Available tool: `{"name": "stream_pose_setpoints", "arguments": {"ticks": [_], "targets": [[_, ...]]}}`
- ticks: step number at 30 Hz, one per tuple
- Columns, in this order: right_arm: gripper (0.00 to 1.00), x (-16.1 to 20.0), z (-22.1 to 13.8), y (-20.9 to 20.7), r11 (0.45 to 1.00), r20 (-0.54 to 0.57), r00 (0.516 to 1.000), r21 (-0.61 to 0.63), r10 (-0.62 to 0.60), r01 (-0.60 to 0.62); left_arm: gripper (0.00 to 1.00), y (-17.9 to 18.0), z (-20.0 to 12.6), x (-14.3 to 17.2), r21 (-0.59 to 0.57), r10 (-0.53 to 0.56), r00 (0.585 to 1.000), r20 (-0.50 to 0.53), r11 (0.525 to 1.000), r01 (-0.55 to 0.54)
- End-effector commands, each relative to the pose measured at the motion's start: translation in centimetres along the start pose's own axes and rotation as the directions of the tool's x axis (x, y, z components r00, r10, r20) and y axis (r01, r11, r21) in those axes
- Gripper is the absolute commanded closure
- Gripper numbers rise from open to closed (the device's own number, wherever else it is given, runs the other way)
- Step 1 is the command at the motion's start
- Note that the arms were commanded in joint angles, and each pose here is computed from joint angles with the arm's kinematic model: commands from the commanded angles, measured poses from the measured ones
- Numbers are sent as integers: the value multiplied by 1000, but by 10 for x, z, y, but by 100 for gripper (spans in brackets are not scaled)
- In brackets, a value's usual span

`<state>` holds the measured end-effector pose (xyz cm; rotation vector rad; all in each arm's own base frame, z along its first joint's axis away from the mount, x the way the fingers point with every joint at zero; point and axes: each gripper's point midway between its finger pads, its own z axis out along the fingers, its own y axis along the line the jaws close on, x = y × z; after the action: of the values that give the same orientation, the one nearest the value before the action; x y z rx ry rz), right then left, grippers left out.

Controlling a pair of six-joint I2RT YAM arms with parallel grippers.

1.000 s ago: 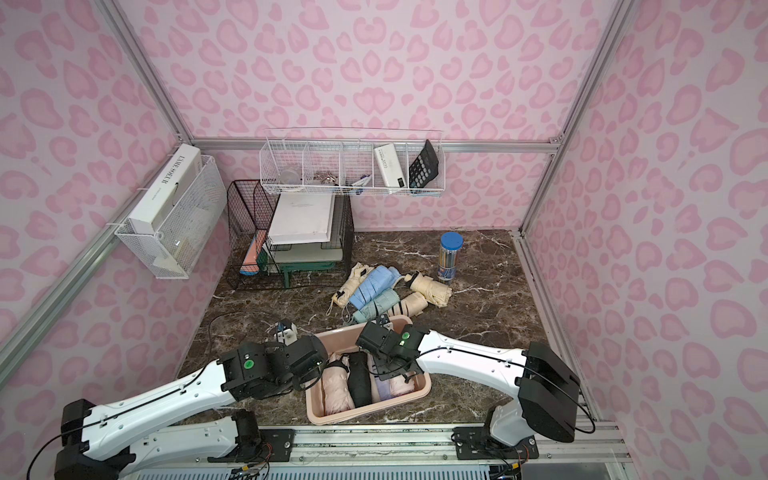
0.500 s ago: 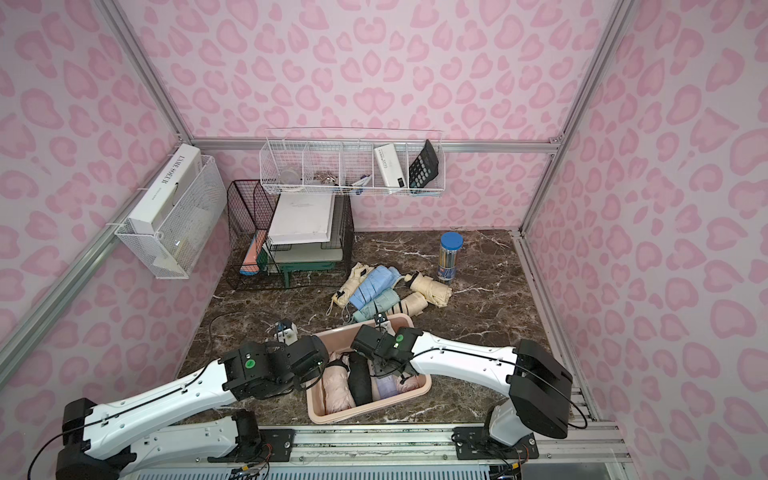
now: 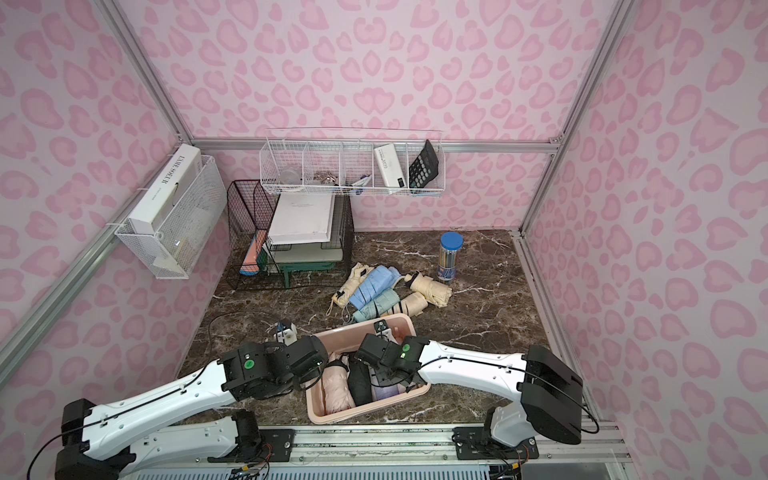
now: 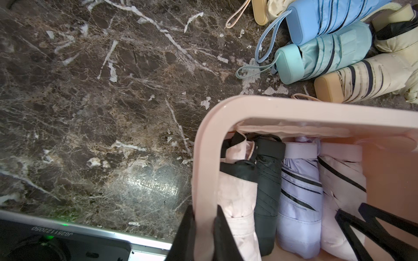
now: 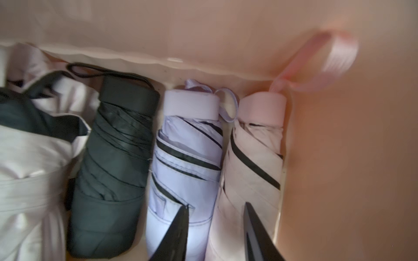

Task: Put the umbrella into the storage box
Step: Move the storage box to the center of the board.

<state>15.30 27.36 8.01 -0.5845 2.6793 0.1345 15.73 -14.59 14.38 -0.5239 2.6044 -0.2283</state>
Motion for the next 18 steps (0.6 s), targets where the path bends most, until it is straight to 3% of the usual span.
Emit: {"name": "stream_pose_setpoints", "arguments": {"ticks": [1,9,14,18], "targets": [[68,2,10,-3,999,2,1000,28,28,-28,97,5,-2,-9,-15,-10,999,47,1000,10],[68,1,16,1,1000,1,1000,24,15,-15,97,13,-3,-9,-49,-1,999,49,999,4],[54,-41,-29,22,995,155,988,-94,-8,23,96,26,-1,-10,-86,-6,997,72,996,12],[46,-79,-78,40,971,324,946,-223,-6,82,96,39,-5,-17,-126,48,993,105,991,-35]]}}
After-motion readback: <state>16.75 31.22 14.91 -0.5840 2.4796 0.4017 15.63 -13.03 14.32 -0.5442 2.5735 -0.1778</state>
